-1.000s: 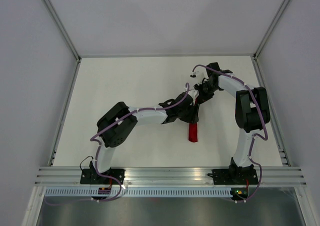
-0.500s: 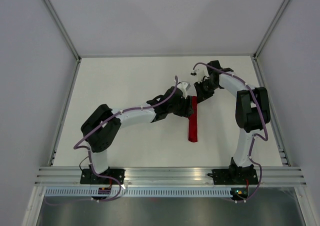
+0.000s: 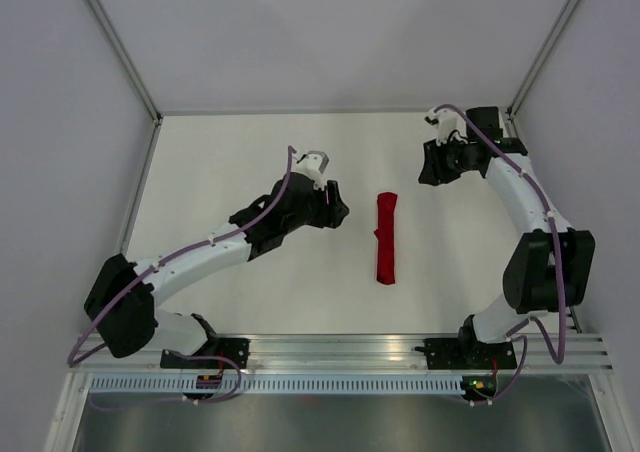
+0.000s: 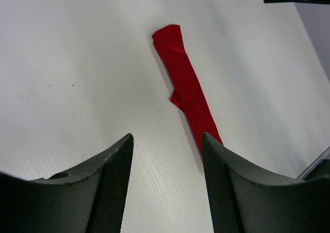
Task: Fold the napkin, place the utensils inside, and roll it up
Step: Adjust the napkin at the center of the board, then reset both arms
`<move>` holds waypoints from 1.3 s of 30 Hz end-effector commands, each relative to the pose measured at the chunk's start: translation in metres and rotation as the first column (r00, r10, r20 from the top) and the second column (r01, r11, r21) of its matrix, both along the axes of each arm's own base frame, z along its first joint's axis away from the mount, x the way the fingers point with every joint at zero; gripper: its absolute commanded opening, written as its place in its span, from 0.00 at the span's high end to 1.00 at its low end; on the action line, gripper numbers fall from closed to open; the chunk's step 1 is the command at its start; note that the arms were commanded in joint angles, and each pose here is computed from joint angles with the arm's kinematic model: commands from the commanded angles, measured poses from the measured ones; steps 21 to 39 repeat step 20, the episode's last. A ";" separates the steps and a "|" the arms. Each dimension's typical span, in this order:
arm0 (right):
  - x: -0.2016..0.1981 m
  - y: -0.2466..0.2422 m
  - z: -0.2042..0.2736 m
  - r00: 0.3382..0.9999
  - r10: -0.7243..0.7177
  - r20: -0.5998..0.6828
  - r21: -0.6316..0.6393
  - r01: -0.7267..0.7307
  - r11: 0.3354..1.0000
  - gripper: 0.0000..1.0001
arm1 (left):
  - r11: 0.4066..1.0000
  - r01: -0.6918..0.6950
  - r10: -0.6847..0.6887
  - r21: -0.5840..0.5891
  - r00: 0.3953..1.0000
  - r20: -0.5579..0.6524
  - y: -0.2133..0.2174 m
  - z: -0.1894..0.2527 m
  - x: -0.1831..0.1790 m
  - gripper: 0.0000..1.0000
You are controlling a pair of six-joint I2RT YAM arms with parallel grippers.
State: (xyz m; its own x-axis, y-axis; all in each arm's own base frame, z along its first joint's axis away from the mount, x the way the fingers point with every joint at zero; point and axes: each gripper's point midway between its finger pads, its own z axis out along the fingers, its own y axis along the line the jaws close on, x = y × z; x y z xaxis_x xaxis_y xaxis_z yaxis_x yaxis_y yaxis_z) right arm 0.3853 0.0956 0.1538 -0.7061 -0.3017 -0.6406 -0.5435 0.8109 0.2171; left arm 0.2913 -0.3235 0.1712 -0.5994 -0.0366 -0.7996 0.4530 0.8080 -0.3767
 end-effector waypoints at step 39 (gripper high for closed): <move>-0.049 -0.092 0.097 0.887 -0.333 0.321 0.115 0.313 0.943 0.46 | 0.995 -0.096 0.092 0.026 0.985 0.147 0.107 0.067 -0.041 0.33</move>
